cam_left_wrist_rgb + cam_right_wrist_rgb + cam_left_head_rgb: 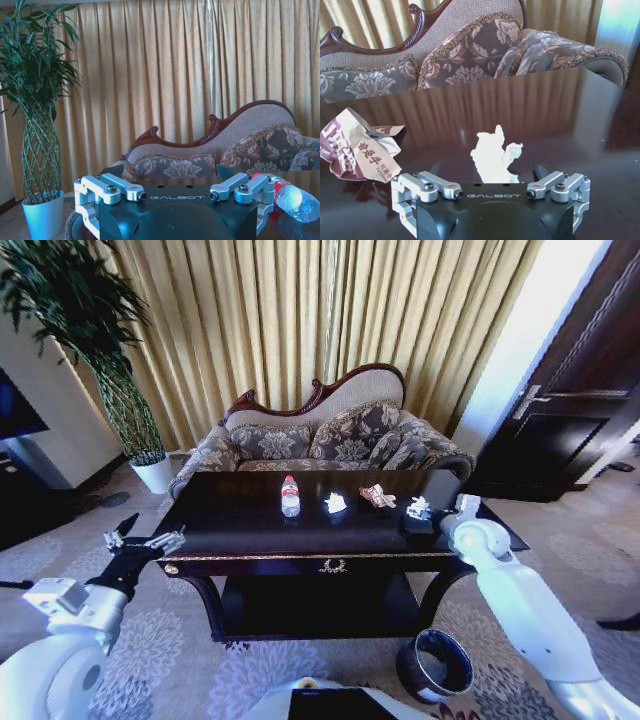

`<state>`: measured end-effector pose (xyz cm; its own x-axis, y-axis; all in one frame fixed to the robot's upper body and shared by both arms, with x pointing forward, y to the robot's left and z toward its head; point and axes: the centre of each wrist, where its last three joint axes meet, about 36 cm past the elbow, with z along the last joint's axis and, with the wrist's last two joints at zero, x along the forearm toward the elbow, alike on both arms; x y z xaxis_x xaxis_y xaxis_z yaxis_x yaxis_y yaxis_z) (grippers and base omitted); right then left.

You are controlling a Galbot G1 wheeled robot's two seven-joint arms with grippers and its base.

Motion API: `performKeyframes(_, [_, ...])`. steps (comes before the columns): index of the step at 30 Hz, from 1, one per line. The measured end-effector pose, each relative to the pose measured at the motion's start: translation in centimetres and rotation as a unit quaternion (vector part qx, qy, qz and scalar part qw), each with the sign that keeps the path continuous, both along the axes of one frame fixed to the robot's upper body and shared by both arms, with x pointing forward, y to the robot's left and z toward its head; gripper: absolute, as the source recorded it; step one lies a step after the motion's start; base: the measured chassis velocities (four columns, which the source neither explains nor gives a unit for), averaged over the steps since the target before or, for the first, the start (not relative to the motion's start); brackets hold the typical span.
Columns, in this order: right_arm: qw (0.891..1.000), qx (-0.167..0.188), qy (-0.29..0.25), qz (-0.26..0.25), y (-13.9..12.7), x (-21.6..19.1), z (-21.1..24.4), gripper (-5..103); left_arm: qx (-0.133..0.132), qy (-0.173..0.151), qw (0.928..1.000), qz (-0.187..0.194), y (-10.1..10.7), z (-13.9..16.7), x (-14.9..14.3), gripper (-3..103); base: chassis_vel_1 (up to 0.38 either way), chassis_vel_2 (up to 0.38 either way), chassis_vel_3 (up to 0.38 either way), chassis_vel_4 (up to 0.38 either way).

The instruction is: Move to the front of the table and place the trash on the table into the trash bin.

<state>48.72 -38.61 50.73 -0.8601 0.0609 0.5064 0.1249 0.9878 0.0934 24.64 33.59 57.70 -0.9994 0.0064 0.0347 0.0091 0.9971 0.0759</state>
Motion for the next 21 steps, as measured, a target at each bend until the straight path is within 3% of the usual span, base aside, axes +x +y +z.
performKeyframes(2, [1.0,0.001,-0.003,-0.001,0.05,0.11,-0.17,101,0.001,-0.001,1.0,0.0,0.02,0.05,0.03,100,0.0,0.0,0.0,0.0])
performKeyframes(9, [1.0,-0.009,-0.008,-0.005,0.11,0.27,-0.56,71,-0.001,-0.002,1.0,-0.001,-0.05,0.0,0.05,100,0.0,0.0,0.0,0.0])
performKeyframes(11, [1.0,-0.011,-0.008,-0.005,0.08,0.27,-0.58,71,-0.001,-0.002,1.0,-0.001,-0.06,0.0,0.05,100,0.0,0.0,0.0,0.0])
performKeyframes(15, [1.0,-0.014,-0.01,-0.007,0.04,0.2,-0.72,49,0.0,-0.005,1.0,-0.002,-0.05,0.07,0.1,100,0.0,0.0,0.0,0.0])
performKeyframes(18, [1.0,-0.014,-0.012,-0.008,0.04,0.17,-0.79,44,0.001,-0.006,1.0,-0.002,-0.04,0.1,0.12,100,0.0,0.0,0.0,0.0])
performKeyframes(21, [1.0,-0.014,-0.013,-0.008,0.06,0.15,-0.78,27,0.002,-0.007,1.0,-0.002,0.01,0.15,0.12,100,0.0,0.0,0.0,0.0])
